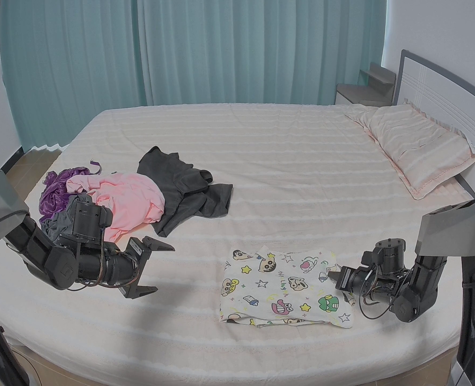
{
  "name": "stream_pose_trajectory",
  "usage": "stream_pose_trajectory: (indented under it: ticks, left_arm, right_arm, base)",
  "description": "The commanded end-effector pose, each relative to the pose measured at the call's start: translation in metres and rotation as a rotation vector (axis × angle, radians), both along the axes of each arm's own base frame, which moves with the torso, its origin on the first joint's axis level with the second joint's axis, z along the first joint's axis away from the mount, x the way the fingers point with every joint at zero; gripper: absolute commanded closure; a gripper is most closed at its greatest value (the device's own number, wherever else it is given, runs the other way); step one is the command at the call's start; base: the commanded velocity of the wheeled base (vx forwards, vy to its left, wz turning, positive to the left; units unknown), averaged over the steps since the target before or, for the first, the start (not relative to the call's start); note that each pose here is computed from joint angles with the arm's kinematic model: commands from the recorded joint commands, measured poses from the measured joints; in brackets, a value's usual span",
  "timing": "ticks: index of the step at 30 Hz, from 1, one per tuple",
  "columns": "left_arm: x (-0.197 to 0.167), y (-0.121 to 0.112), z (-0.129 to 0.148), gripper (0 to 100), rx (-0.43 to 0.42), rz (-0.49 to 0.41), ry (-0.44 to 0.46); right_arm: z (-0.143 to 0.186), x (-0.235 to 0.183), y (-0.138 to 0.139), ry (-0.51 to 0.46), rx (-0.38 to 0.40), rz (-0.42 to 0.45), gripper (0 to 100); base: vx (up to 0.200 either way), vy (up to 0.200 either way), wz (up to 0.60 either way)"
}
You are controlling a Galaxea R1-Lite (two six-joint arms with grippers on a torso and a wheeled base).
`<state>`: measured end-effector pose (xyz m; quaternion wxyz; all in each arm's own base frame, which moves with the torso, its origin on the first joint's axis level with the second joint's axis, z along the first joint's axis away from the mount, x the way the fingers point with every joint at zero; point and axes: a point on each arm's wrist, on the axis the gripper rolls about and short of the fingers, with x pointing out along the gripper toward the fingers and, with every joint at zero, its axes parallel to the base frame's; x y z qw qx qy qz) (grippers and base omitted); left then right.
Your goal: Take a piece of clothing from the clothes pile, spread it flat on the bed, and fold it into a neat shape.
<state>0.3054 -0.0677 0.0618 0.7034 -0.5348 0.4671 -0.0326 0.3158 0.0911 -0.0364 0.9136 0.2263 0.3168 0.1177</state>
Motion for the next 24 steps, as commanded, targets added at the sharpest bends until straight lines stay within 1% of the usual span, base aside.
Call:
stream_pose_trajectory:
  ticks: [1,4,7,8,9,10,12,14,18,22,23,24]
  left_arm:
    - [0.0,0.0,0.0,0,0.0,0.001,-0.002]
    - [0.0,0.0,0.0,0,0.0,0.001,-0.002]
    - [0.0,0.0,0.0,0,0.0,0.001,-0.002]
    - [0.0,0.0,0.0,0,0.001,0.0,-0.002]
    - [0.0,0.0,0.0,0,0.001,0.001,0.0]
    - [0.0,0.0,0.0,0,0.001,-0.001,-0.001]
    - [0.0,0.0,0.0,0,0.003,0.002,-0.001]
    - [0.0,-0.001,-0.002,0,0.022,0.013,-0.001]
    - [0.0,-0.006,-0.005,0,0.057,0.004,-0.008]
    - [0.0,-0.006,-0.006,0,0.058,0.003,-0.005]
    - [0.0,-0.006,-0.006,0,0.058,0.003,-0.005]
    - [0.0,-0.006,-0.006,0,0.058,0.003,-0.005]
  right_arm:
    - [-0.002,-0.001,-0.004,0.01,-0.005,-0.015,100]
    - [-0.003,-0.005,-0.01,0.029,-0.002,-0.038,100]
    - [-0.003,-0.011,-0.012,0.056,0.033,-0.066,100]
    - [-0.003,-0.011,-0.012,0.057,0.036,-0.068,100]
    - [-0.002,-0.011,-0.013,0.053,0.056,-0.091,100]
    - [-0.003,-0.01,-0.014,0.051,0.059,-0.103,100]
    - [-0.004,-0.011,-0.014,0.05,0.057,-0.107,100]
    - [-0.005,-0.011,-0.014,0.055,0.052,-0.115,100]
    - [-0.006,-0.015,-0.018,0.069,0.047,-0.124,100]
    - [-0.006,-0.017,-0.02,0.072,0.046,-0.13,100]
    - [-0.006,-0.017,-0.021,0.072,0.046,-0.133,0]
    - [-0.005,-0.016,-0.021,0.066,0.049,-0.137,0]
  base:
    - [0.0,0.0,0.0]
    - [0.0,0.0,0.0]
    - [0.0,0.0,0.0]
    - [0.0,0.0,0.0]
    - [0.0,0.0,0.0]
    - [0.0,0.0,0.0]
    - [0.0,0.0,0.0]
    - [0.0,0.0,0.0]
    - [0.0,0.0,0.0]
    - [0.0,0.0,0.0]
    - [0.0,0.0,0.0]
    - [0.0,0.0,0.0]
